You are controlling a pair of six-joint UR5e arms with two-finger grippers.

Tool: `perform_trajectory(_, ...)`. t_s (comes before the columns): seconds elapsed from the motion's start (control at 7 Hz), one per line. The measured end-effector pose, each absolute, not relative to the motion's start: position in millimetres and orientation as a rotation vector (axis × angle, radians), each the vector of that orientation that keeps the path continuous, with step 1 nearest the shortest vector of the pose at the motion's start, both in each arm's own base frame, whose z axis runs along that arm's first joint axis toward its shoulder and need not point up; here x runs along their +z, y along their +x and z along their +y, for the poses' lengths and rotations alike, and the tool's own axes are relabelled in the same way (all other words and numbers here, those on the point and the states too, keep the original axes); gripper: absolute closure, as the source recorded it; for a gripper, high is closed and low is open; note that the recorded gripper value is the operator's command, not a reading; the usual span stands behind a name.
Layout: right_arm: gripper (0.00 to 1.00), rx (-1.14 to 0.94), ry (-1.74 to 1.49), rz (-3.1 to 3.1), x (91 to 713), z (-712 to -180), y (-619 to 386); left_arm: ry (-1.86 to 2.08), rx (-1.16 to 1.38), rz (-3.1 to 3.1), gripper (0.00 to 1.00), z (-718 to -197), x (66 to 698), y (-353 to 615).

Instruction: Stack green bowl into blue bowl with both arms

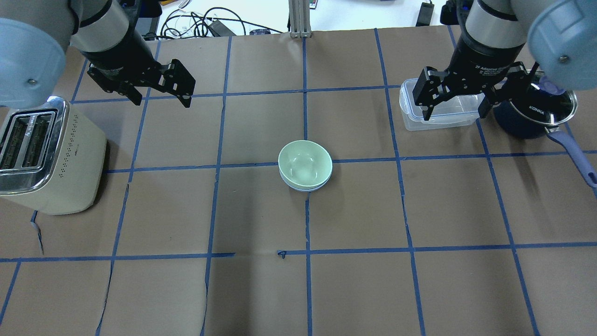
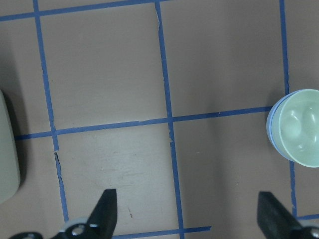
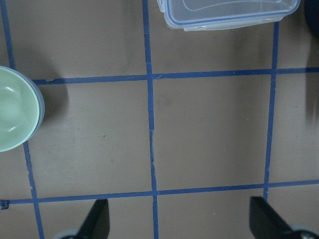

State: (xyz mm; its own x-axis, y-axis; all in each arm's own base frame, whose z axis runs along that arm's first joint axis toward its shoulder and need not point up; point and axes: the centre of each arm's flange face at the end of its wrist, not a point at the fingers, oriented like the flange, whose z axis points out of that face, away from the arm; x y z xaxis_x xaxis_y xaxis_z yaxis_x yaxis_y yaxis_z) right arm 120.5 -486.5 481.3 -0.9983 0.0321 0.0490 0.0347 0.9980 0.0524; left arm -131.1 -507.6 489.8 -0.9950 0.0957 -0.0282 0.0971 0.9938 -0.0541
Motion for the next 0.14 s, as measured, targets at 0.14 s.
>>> perform_trajectory(0.14,0.00,-0.083,-0.052,-3.094,482.7,-485.4,120.7,0.127,-0.080,3.114,0.00,-507.3,487.9,-131.1)
